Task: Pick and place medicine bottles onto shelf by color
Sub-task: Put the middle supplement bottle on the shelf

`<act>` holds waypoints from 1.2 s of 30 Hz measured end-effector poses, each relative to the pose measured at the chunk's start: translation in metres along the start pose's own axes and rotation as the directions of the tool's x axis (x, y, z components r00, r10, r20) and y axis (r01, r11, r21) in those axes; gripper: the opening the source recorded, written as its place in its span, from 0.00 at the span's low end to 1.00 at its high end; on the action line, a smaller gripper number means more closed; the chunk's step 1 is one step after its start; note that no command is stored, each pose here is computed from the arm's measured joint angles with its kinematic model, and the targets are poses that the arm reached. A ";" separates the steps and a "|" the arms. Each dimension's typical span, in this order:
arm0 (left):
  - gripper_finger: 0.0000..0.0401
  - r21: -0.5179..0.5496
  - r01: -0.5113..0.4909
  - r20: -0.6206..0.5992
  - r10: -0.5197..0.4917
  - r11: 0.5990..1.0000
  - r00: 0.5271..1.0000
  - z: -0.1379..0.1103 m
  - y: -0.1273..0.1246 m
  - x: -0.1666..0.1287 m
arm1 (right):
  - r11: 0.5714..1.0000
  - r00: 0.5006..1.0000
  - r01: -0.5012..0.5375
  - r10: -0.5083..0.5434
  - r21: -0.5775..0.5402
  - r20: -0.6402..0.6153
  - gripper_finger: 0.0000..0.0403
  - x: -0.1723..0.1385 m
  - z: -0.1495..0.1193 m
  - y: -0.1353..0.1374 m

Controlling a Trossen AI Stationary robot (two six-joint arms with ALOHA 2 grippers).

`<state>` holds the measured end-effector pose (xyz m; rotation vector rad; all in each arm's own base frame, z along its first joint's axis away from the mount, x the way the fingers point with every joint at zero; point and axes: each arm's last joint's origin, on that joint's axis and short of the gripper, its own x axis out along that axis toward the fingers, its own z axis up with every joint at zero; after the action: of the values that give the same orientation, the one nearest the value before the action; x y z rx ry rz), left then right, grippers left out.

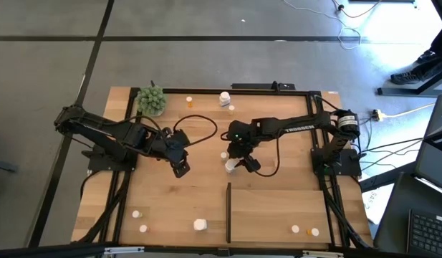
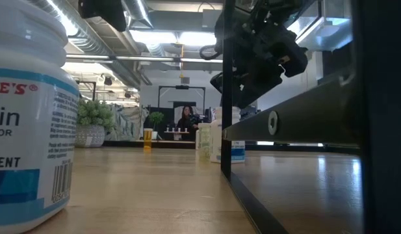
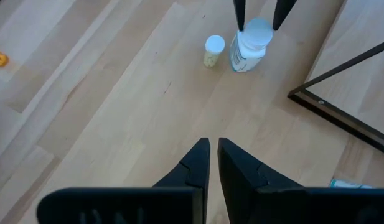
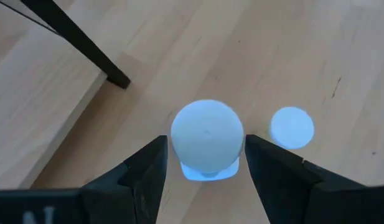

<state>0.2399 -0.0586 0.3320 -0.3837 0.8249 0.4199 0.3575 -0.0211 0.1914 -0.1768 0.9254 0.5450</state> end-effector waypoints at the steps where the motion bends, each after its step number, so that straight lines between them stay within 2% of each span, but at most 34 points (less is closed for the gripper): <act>1: 0.07 0.000 0.000 0.000 0.000 1.000 1.000 0.000 0.000 0.000 | 1.000 1.000 -0.006 0.006 0.003 -0.005 0.54 0.000 -0.001 0.000; 25: 0.07 0.004 -0.006 -0.007 0.006 1.000 1.000 -0.001 0.001 0.000 | 1.000 1.000 -0.012 0.012 -0.006 0.022 0.54 0.004 0.001 -0.002; 36: 0.07 0.009 -0.008 -0.010 0.008 1.000 1.000 -0.001 0.001 0.000 | 0.999 1.000 -0.021 0.021 0.024 0.006 0.54 0.014 -0.003 -0.005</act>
<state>0.2389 -0.0583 0.3313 -0.3744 0.8376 0.4224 0.3641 -0.0211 0.1784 -0.1437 0.9283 0.5536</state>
